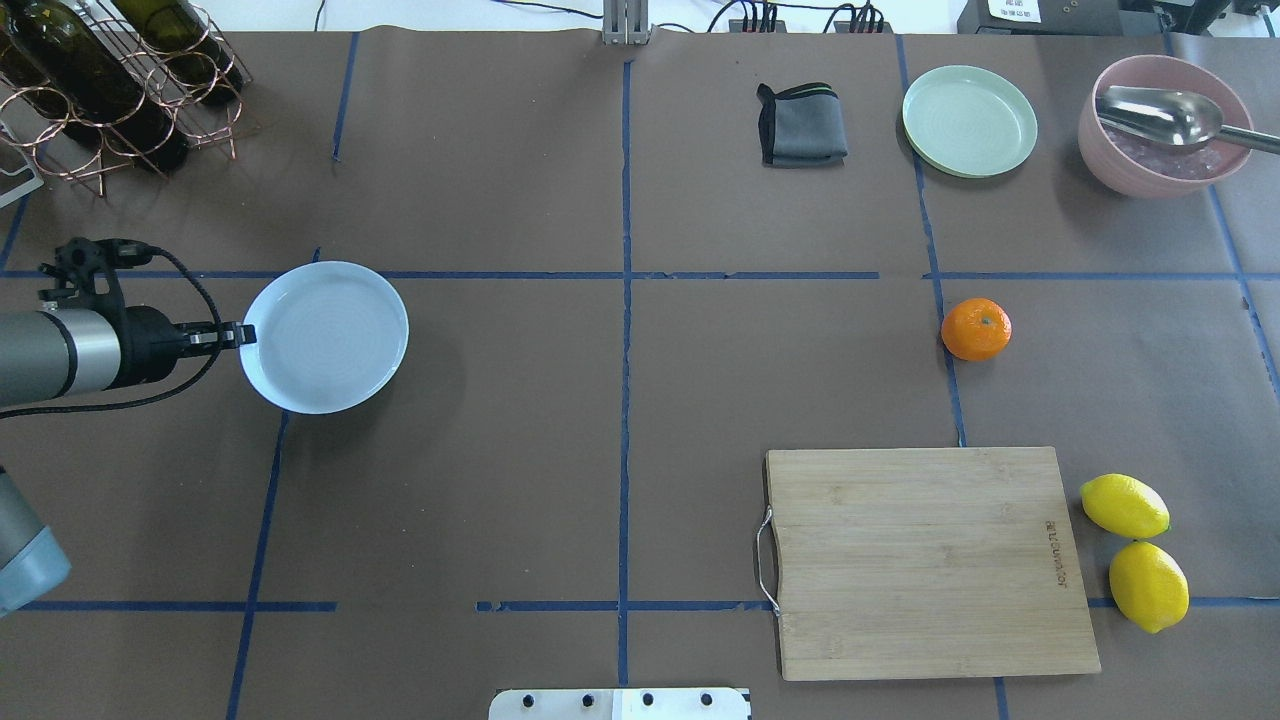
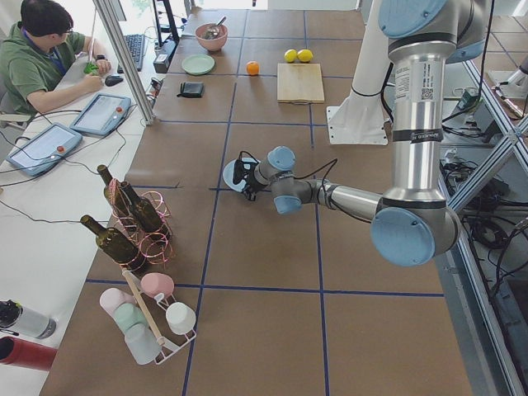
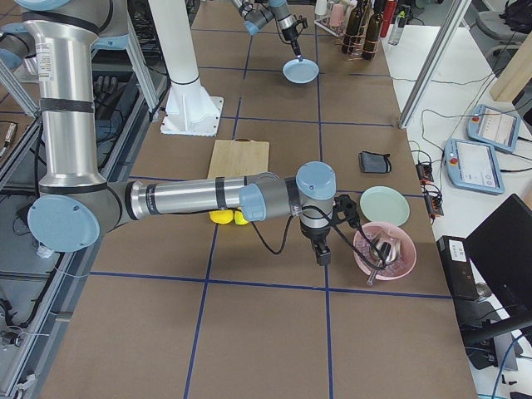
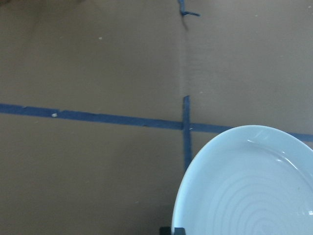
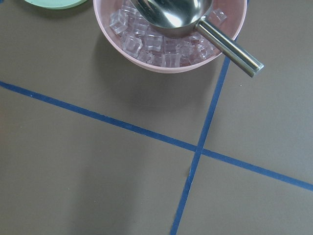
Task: Pick orange to plate
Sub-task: 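Slide the white plate with the left gripper toward the table center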
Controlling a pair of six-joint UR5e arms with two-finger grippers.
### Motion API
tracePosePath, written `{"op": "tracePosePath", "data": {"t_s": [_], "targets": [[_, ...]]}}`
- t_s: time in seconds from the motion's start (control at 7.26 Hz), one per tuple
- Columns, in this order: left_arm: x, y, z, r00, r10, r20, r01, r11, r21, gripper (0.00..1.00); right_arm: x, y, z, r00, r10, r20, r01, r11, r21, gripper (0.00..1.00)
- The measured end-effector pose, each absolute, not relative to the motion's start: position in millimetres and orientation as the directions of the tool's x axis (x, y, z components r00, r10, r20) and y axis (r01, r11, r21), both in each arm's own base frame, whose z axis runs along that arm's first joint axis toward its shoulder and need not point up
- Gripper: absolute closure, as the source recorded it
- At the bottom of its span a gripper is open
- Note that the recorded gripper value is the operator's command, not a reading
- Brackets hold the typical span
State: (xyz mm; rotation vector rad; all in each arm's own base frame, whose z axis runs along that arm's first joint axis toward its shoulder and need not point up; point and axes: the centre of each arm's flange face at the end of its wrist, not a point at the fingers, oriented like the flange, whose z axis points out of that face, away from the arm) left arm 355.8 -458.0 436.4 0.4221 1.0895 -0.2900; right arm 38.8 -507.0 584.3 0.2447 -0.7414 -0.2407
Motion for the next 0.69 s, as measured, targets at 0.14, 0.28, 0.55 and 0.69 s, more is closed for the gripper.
{"op": "tracePosePath", "data": {"t_s": [0.14,0.28,0.55,0.69], "targets": [[392.4,-472.4,390.8,0.420,-0.077,-0.904,0.441,0.888,0.128,1.00,38.9,-507.2,583.9,0.713,-0.300,0.633,0.129,0.944,0.303,0.00],[436.9,-474.7,346.2,0.415,-0.130,-0.901,0.447,0.891,0.078,1.00,38.9,-507.4,583.6,0.713,-0.300,0.633,0.128,0.944,0.303,0.00],[516.6,-460.2,296.0,0.409,-0.209,-0.888,0.464,0.886,0.006,1.00,38.8,-508.9,583.6,0.714,-0.300,0.633,0.128,0.944,0.303,0.00],[541.1,-453.7,285.5,0.406,-0.231,-0.884,0.472,0.882,-0.013,1.00,38.8,-510.1,583.2,0.714,-0.300,0.632,0.128,0.944,0.303,0.00]]}}
